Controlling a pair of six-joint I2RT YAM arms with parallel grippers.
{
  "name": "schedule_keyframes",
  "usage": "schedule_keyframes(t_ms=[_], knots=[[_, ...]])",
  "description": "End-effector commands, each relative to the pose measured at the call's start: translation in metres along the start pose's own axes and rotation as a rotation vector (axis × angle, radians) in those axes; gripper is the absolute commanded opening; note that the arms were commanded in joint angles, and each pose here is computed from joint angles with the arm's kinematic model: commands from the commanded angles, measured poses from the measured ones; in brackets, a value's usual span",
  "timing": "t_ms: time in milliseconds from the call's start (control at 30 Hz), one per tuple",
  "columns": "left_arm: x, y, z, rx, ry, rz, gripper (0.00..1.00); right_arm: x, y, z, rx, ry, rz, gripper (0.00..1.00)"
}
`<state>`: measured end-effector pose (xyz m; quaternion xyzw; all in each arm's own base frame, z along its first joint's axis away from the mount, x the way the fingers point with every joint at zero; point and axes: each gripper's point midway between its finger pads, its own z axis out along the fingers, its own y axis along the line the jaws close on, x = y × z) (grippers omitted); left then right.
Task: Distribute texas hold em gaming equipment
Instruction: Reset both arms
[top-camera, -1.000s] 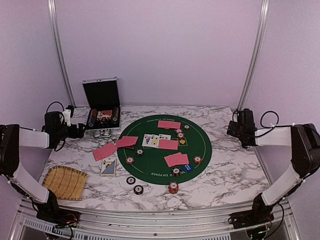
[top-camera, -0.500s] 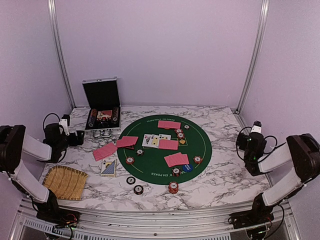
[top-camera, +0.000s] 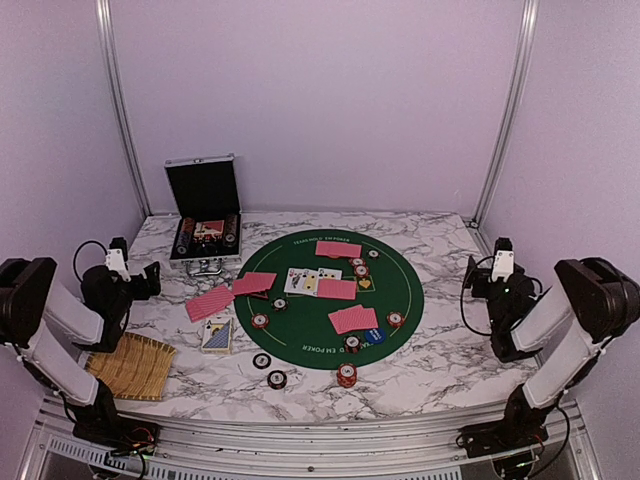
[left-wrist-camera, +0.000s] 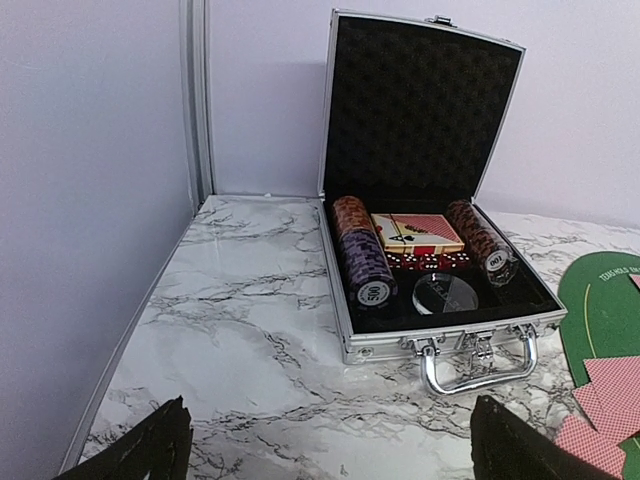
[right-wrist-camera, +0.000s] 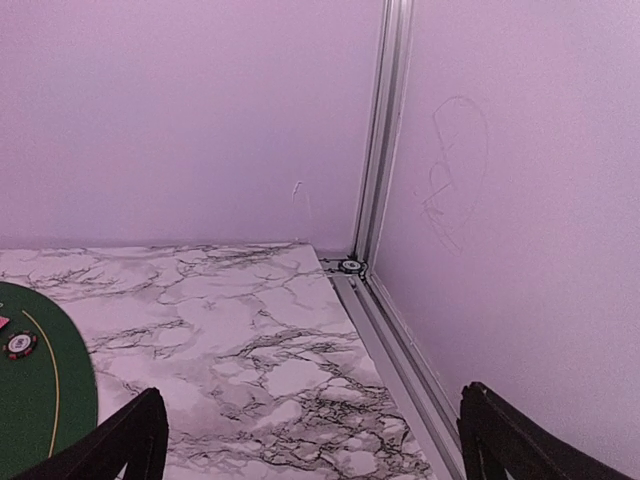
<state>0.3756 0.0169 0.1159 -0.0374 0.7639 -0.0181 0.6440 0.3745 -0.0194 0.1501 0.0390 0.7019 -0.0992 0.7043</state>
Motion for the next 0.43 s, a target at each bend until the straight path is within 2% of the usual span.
schedule_keyframes(t_ms=[0, 400], knots=[[-0.0147, -0.0003, 0.0025, -0.004, -0.052, -0.001, 0.99, -0.0029, -0.0010, 0.0041, -0.022, -0.008, 0.016, 0.99], [-0.0146, -0.0001, 0.0025, -0.005, -0.052, -0.001, 0.99, -0.0021, -0.0003, 0.0057, -0.022, 0.000, 0.012, 0.99]])
